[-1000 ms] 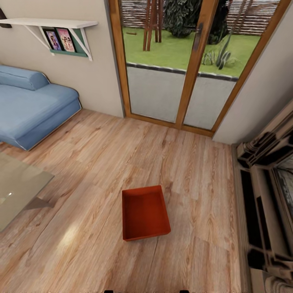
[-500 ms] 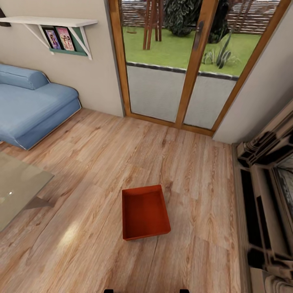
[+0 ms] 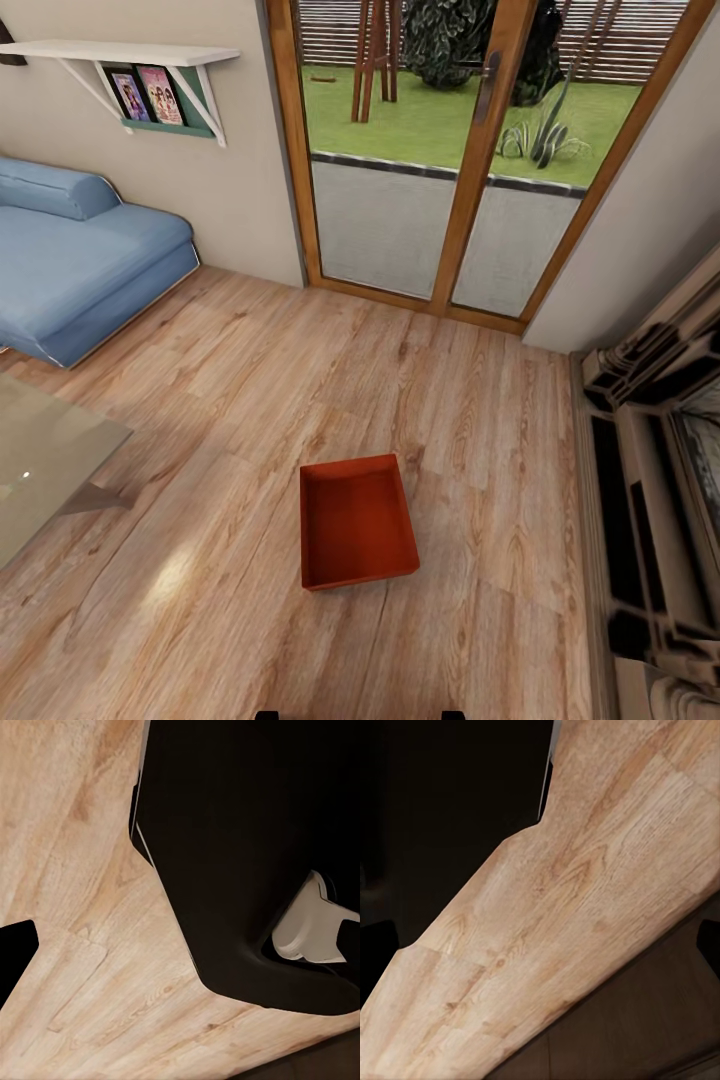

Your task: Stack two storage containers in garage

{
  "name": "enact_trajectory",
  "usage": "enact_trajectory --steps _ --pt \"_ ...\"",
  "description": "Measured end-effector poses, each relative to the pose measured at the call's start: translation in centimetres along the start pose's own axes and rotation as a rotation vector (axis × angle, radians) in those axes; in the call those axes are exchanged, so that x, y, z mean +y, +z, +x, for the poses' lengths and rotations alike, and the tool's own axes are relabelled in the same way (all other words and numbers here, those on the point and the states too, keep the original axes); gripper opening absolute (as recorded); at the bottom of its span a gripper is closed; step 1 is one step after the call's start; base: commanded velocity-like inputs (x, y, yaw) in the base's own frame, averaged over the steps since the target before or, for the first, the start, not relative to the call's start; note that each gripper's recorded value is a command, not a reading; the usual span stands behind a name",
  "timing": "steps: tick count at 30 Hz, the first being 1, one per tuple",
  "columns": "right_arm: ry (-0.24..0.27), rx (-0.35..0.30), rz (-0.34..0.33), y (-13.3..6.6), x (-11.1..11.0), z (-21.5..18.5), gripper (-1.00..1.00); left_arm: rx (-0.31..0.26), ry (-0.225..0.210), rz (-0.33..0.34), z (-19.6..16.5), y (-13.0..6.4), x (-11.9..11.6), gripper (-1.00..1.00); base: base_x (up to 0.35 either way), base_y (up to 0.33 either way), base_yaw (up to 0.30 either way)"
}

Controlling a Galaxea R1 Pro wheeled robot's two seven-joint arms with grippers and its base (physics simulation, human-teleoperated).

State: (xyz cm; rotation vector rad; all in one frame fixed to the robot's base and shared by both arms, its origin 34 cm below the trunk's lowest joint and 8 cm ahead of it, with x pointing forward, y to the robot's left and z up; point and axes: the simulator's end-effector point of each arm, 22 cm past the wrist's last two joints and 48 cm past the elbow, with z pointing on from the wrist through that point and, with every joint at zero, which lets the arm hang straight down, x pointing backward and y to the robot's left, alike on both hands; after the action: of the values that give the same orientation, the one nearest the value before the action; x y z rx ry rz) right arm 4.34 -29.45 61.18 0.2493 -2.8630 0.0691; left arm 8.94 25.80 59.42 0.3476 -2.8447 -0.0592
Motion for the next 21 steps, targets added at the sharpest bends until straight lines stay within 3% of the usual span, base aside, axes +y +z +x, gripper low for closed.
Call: enact_trajectory --steps 11,17,21 --pt "0.000 0.000 -0.003 0.00 0.11 0.00 1.00 -0.001 -0.002 -0.002 -0.02 0.00 0.06 1.00 0.000 0.000 0.000" --pt "0.000 0.000 -0.005 -0.01 0.29 -0.02 1.00 -0.001 0.000 -0.001 -0.04 0.00 0.11 1.00 0.000 -0.236 0.000" --pt "0.000 0.000 -0.003 0.00 0.25 -0.03 1.00 -0.001 -0.001 -0.002 -0.04 0.00 0.12 1.00 0.000 -0.061 0.021"
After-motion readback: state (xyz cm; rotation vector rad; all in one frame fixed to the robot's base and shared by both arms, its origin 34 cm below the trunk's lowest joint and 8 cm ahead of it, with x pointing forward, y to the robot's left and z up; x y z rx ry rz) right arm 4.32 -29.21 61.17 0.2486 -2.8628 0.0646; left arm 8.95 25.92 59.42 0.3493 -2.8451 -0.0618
